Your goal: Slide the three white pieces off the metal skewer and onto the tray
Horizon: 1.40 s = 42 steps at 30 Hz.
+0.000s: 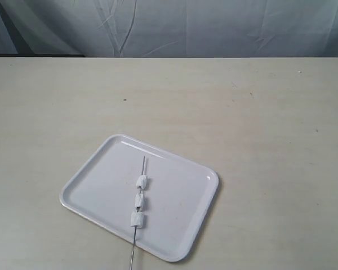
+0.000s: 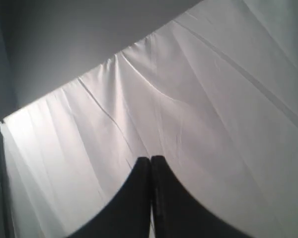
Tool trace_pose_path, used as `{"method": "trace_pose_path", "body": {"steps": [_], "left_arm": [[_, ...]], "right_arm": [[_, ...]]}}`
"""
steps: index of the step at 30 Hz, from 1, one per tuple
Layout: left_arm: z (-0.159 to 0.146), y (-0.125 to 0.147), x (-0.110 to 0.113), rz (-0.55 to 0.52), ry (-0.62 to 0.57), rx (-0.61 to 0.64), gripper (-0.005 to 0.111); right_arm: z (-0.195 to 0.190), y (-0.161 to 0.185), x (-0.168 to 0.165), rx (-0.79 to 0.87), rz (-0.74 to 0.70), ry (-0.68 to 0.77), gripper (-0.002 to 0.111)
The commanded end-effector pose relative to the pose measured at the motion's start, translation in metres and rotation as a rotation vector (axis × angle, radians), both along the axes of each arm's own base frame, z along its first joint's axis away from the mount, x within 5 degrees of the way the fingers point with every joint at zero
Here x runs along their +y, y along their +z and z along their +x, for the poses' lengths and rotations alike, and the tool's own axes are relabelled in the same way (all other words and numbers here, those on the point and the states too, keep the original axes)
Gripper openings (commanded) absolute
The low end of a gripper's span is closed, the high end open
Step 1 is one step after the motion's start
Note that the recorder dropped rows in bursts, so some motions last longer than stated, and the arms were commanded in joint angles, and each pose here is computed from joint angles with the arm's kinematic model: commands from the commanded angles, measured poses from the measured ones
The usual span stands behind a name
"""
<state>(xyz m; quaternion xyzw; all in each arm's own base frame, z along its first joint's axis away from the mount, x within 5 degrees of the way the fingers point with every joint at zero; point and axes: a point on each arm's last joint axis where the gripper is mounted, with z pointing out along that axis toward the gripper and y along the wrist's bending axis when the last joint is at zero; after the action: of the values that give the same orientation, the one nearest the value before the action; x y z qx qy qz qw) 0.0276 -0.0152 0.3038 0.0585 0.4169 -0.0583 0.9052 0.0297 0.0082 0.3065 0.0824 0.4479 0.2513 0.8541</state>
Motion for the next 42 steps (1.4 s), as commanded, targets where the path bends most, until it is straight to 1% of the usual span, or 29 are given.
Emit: {"method": "trace_pose_path", "body": {"steps": [1, 3, 4, 5, 7, 9, 10, 11, 12, 13, 15, 16, 18, 19, 21, 22, 23, 25, 30, 31, 33, 34, 39, 42], "left_arm": [[0.024, 0.001, -0.002, 0.104, 0.026, 0.257, 0.000], [0.041, -0.008, -0.006, 0.162, -0.006, 0.378, 0.000], [0.049, -0.013, -0.008, 0.189, -0.023, 0.441, 0.000], [0.060, -0.021, -0.010, 0.178, -0.053, 0.532, 0.000], [0.070, -0.031, -0.013, 0.153, -0.111, 0.647, 0.000], [0.079, -0.042, -0.020, 0.123, -0.210, 0.773, 0.002], [0.082, -0.049, -0.023, 0.155, -0.252, 0.836, 0.005], [0.083, -0.055, -0.029, 0.154, -0.334, 0.910, 0.007], [0.083, -0.061, -0.034, 0.166, -0.389, 0.964, 0.009], [0.084, -0.067, -0.038, 0.183, -0.452, 1.024, 0.012], [0.082, -0.075, -0.045, 0.222, -0.561, 1.105, 0.018], [0.082, -0.078, -0.048, 0.217, -0.608, 1.137, 0.023], [0.082, -0.081, -0.051, 0.200, -0.674, 1.187, 0.032], [0.082, -0.085, -0.053, 0.148, -0.718, 1.254, 0.041], [0.083, -0.088, -0.055, 0.063, -0.750, 1.323, 0.051], [0.083, -0.088, -0.055, 0.020, -0.766, 1.353, 0.052], [0.082, -0.089, -0.057, -0.035, -0.809, 1.400, 0.052], [0.083, -0.092, -0.059, -0.074, -0.841, 1.448, 0.052], [0.092, -0.102, -0.059, -0.128, -0.842, 1.525, 0.052], [0.093, -0.102, -0.059, -0.139, -0.841, 1.529, 0.052], [0.095, -0.101, -0.059, -0.153, -0.839, 1.508, 0.052], [0.095, -0.101, -0.059, -0.152, -0.833, 1.503, 0.052], [0.099, -0.102, -0.056, -0.163, -0.777, 1.497, 0.052], [0.098, -0.102, -0.056, -0.169, -0.777, 1.497, 0.052]], "right_arm": [[0.023, 0.011, -0.001, 0.245, 0.000, 0.005, -0.001], [0.042, 0.009, 0.007, 0.334, -0.011, 0.101, -0.001], [0.055, 0.004, 0.013, 0.404, -0.010, 0.169, -0.001], [0.065, -0.003, 0.022, 0.471, -0.052, 0.238, 0.003], [0.079, -0.014, 0.037, 0.571, -0.106, 0.365, 0.011], [0.087, -0.026, 0.053, 0.669, -0.137, 0.528, 0.022], [0.090, -0.033, 0.062, 0.729, -0.142, 0.616, 0.027], [0.092, -0.039, 0.068, 0.778, -0.147, 0.689, 0.031], [0.094, -0.046, 0.075, 0.841, -0.148, 0.773, 0.035], [0.096, -0.054, 0.081, 0.901, -0.158, 0.844, 0.038], [0.099, -0.067, 0.090, 1.002, -0.185, 0.967, 0.039], [0.099, -0.074, 0.093, 1.052, -0.208, 1.019, 0.039], [0.098, -0.083, 0.097, 1.143, -0.222, 1.098, 0.039], [0.099, -0.091, 0.099, 1.237, -0.217, 1.133, 0.039], [0.098, -0.102, 0.106, 1.332, -0.217, 1.181, 0.039], [0.096, -0.105, 0.110, 1.352, -0.229, 1.209, 0.039], [0.093, -0.109, 0.117, 1.382, -0.242, 1.255, 0.039], [0.087, -0.116, 0.127, 1.429, -0.272, 1.301, 0.039], [0.081, -0.142, 0.153, 1.594, -0.235, 1.308, 0.039], [0.080, -0.146, 0.156, 1.617, -0.228, 1.305, 0.040], [0.077, -0.155, 0.165, 1.673, -0.212, 1.292, 0.046], [0.078, -0.157, 0.173, 1.680, -0.248, 1.297, 0.048], [0.085, -0.153, 0.204, 1.638, -0.326, 1.319, 0.048], [0.084, -0.152, 0.222, 1.618, -0.380, 1.336, 0.048]]}}
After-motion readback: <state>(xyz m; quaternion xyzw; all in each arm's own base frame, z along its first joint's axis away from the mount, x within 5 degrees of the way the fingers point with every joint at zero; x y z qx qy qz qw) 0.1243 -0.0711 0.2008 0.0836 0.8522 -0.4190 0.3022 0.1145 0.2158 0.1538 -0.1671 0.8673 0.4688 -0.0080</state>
